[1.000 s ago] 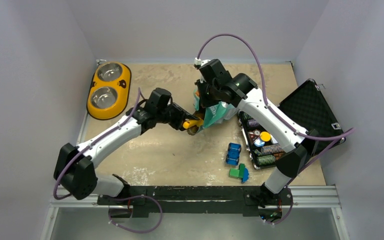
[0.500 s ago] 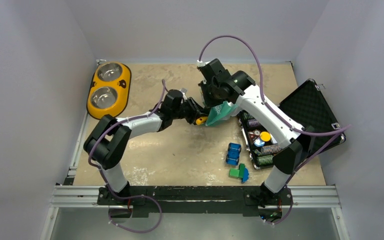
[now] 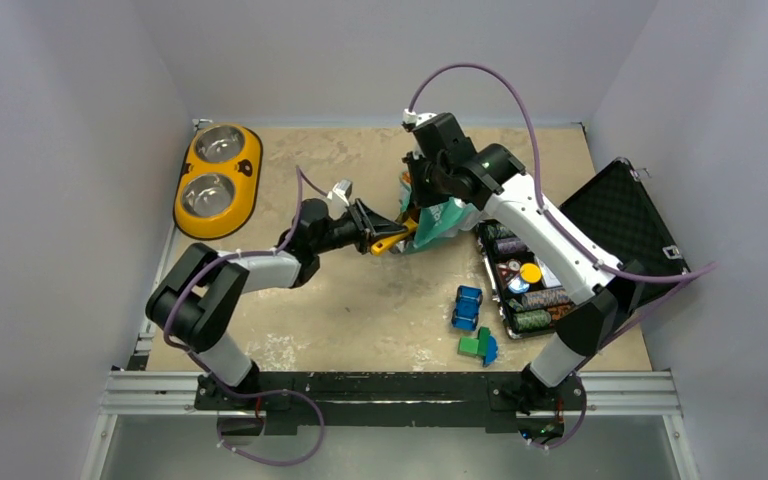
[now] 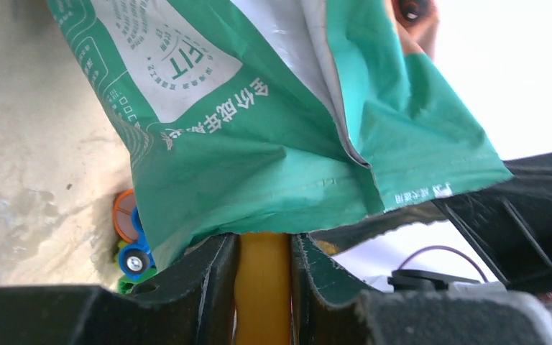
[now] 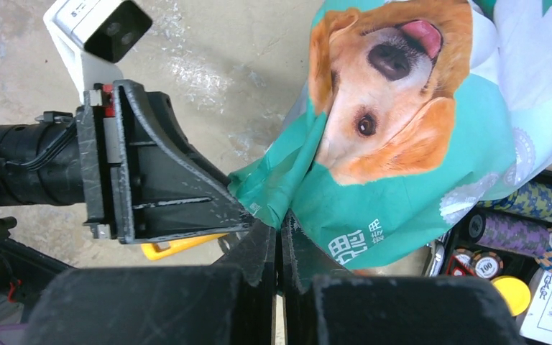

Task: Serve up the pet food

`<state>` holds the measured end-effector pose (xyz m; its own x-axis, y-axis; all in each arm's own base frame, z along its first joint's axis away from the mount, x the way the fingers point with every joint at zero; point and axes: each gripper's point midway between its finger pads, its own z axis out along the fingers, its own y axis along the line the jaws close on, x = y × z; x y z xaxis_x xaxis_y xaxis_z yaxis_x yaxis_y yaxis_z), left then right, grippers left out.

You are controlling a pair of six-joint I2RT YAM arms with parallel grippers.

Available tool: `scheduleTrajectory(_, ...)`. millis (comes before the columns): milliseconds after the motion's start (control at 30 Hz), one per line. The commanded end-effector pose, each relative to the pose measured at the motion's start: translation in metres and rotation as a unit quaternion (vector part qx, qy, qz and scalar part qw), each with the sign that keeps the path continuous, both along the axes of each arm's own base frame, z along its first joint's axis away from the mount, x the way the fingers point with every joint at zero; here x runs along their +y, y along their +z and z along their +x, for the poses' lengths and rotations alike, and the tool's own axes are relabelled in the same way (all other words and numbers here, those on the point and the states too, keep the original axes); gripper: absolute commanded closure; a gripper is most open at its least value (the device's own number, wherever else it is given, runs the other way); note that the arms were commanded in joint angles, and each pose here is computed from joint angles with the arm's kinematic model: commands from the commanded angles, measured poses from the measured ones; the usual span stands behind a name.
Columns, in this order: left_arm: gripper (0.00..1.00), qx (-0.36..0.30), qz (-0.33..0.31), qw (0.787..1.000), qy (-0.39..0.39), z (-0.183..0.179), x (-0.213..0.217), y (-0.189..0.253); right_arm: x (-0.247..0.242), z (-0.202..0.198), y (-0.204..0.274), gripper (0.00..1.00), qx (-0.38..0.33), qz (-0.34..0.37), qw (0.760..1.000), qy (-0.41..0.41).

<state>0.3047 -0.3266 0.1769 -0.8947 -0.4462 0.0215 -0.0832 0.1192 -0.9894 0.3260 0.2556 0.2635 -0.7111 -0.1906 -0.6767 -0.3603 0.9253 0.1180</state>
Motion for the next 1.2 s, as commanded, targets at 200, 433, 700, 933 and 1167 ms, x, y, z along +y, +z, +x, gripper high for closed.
scheduleTrajectory(200,1.0,-0.062,-0.055,0.996,-0.014,-0.035,0.025,0.043,-0.012,0.006,0.092,1.0,-0.11,0.1,0.989,-0.016)
scheduleTrajectory(433,1.0,-0.079,-0.057,0.995,-0.017,-0.035,0.025,0.048,-0.011,0.012,0.095,1.0,-0.112,0.101,0.988,-0.02)
scheduleTrajectory(700,1.0,-0.068,-0.029,0.997,0.002,-0.021,0.037,0.044,-0.007,0.016,0.1,1.0,-0.111,0.108,0.988,-0.018)
scheduleTrajectory(933,1.0,-0.03,-0.061,0.997,0.043,-0.025,0.056,0.031,-0.007,0.012,0.103,1.0,-0.106,0.115,0.988,-0.017)
scheduleTrajectory(1167,1.0,-0.043,-0.094,0.994,0.04,-0.014,0.053,0.051,-0.007,0.014,0.102,1.0,-0.108,0.11,0.988,-0.019)
